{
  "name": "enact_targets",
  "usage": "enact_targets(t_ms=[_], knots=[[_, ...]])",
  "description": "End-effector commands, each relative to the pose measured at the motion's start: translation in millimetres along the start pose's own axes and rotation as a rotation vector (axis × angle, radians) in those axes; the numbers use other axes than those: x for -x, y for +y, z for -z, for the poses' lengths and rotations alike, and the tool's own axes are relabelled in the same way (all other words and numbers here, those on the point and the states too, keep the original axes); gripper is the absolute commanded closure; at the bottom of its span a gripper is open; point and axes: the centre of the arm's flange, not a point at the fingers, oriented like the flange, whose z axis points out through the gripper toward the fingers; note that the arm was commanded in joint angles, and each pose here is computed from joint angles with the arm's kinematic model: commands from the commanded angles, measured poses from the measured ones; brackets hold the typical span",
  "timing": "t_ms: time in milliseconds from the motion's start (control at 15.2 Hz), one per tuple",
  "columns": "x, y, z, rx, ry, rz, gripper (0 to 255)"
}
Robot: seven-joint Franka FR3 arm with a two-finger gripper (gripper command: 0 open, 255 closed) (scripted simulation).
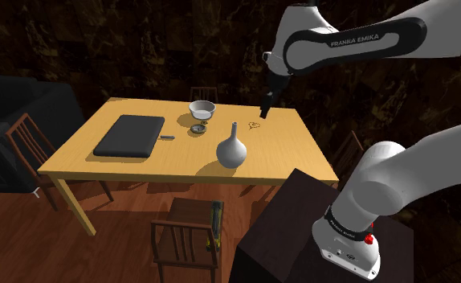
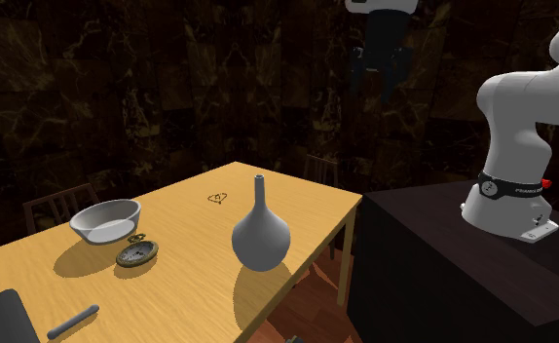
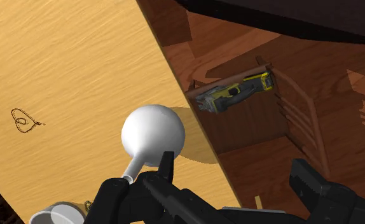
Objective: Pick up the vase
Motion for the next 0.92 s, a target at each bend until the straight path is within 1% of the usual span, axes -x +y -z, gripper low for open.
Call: enact_targets(t_ms=[0, 858], knots=[[-11.3, 13.6, -18.6, -0.007, 0.016, 0.002, 0], [-82.7, 105.2, -143.1, -0.056, 0.102, 0.013, 0]])
